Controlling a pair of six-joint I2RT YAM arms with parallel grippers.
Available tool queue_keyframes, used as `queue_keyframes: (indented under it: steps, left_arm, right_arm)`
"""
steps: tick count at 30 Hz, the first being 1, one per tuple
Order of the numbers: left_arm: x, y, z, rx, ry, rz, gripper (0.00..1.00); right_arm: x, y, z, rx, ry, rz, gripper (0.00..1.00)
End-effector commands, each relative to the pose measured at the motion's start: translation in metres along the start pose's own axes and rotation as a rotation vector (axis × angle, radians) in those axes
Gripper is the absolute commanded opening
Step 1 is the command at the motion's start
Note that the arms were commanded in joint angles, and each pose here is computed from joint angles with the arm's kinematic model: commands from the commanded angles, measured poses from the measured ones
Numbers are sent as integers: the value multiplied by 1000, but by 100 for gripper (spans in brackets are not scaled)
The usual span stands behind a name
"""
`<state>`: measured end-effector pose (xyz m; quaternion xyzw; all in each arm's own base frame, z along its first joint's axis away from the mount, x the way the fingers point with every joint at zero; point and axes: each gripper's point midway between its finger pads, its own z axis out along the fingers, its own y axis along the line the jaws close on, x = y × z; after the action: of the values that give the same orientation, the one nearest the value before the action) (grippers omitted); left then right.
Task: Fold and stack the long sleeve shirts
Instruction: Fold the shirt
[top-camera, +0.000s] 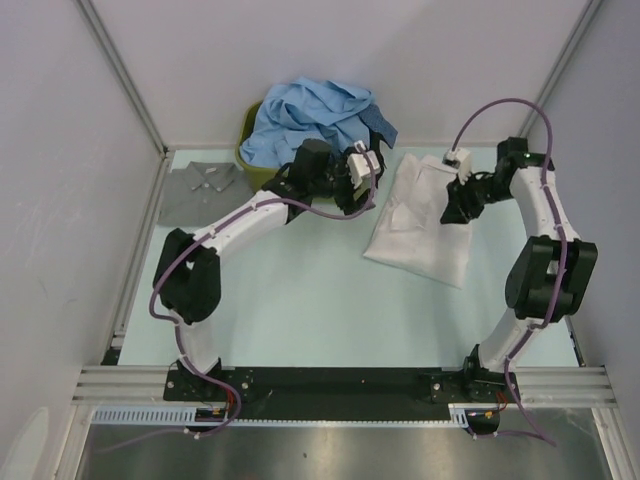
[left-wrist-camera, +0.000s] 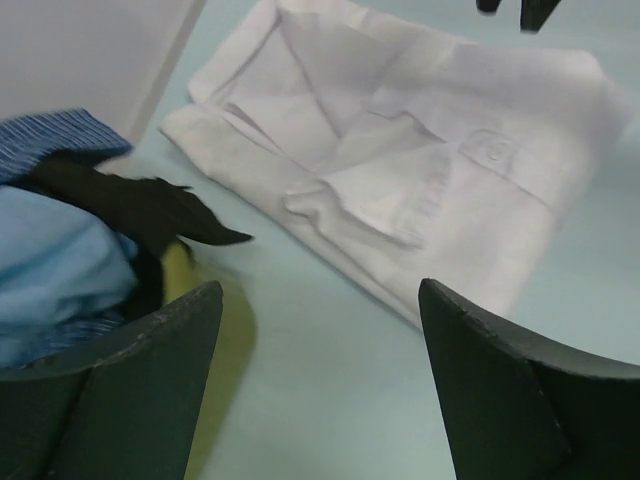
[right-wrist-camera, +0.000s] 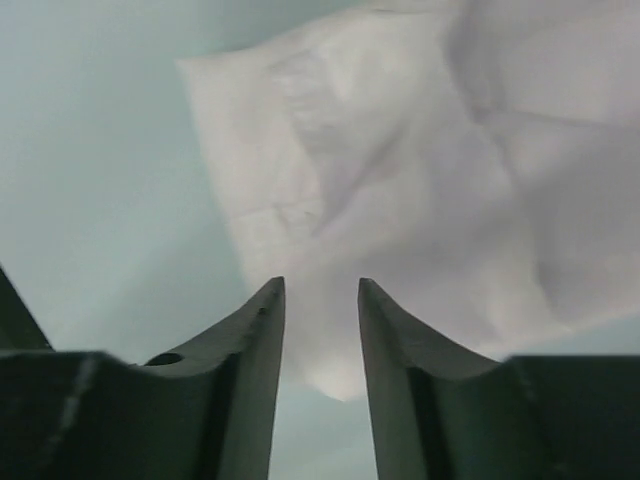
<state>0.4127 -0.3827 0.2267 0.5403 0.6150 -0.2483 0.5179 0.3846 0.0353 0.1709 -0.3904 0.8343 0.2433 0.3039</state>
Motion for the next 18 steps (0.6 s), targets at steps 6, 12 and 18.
queue_keyframes:
  steps: [6, 12, 18]
  left_arm:
    - [47, -49, -37, 73, 87, -301, 84]
    - [57, -45, -49, 37, 122, -346, 84]
    - [74, -53, -46, 55, 150, -409, 83]
  right_arm:
    - [15, 65, 101, -87, 22, -118, 33]
    - [2, -13, 117, 49, -25, -88, 33]
    - [-11, -74, 120, 137, -62, -44, 39]
